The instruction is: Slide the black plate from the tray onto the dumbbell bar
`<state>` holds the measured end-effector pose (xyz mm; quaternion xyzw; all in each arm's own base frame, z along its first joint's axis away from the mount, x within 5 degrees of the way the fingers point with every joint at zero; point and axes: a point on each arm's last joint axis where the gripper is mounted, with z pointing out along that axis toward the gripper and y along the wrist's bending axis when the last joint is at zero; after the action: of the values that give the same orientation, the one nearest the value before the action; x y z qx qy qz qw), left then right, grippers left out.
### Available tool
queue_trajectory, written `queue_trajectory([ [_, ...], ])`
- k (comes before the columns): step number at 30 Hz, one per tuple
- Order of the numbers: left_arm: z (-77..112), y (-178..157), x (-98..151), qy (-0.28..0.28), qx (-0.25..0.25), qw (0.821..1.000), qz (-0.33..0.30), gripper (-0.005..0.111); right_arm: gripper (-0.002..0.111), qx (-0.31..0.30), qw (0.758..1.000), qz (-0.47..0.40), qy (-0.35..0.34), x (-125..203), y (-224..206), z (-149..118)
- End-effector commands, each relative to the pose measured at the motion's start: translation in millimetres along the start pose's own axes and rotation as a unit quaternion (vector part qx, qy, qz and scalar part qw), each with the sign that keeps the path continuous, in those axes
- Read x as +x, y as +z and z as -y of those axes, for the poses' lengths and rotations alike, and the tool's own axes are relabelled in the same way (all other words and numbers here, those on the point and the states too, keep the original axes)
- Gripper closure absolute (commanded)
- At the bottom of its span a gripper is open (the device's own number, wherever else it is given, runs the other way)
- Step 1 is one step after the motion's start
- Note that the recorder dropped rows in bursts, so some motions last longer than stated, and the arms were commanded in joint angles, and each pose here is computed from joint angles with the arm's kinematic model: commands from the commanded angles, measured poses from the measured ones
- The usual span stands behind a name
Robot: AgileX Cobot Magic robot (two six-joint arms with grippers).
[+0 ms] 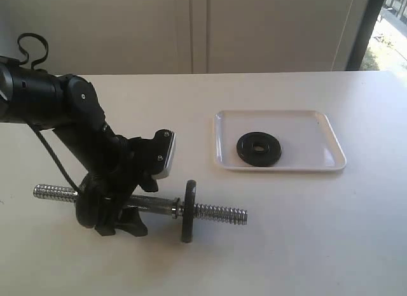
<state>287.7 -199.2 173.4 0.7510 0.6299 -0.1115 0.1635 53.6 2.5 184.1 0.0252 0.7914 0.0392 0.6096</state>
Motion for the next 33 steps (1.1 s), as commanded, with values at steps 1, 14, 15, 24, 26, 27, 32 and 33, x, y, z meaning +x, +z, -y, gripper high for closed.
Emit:
queue_trajectory([
  [1,2.2,5.2,-1.3,-0.009,0.005,1.0,0.007,0.025,0.108,0.001,1.0,0.0,-0.009,1.9,0.3,0.4],
  [14,-0.5,14.5,-0.2,-0.024,0.002,1.0,0.014,0.036,0.108,0.001,1.0,0.0,-0.009,1.9,0.3,0.4],
  [15,-0.7,14.5,-0.2,-0.024,0.002,1.0,0.014,0.038,0.108,0.001,1.0,0.0,-0.009,1.9,0.3,0.4],
  [24,-0.7,14.5,-0.4,-0.027,0.002,1.0,0.015,0.065,0.108,0.001,1.0,0.0,-0.009,1.9,0.3,0.4],
  [26,-0.7,14.5,-0.4,-0.027,0.002,1.0,0.015,0.071,0.108,0.001,1.0,0.0,-0.009,1.9,0.3,0.4],
  [27,-0.7,14.5,-0.4,-0.027,0.002,1.0,0.015,0.075,0.108,0.001,1.0,0.0,-0.009,1.9,0.3,0.4],
  [32,-0.5,14.5,-0.4,-0.029,0.003,0.999,0.015,0.09,0.108,0.001,1.0,0.0,-0.009,1.9,0.3,0.4],
  [33,-0.3,14.5,-0.4,-0.029,0.004,0.999,0.015,0.093,0.108,0.001,1.0,0.0,-0.009,1.9,0.3,0.4],
])
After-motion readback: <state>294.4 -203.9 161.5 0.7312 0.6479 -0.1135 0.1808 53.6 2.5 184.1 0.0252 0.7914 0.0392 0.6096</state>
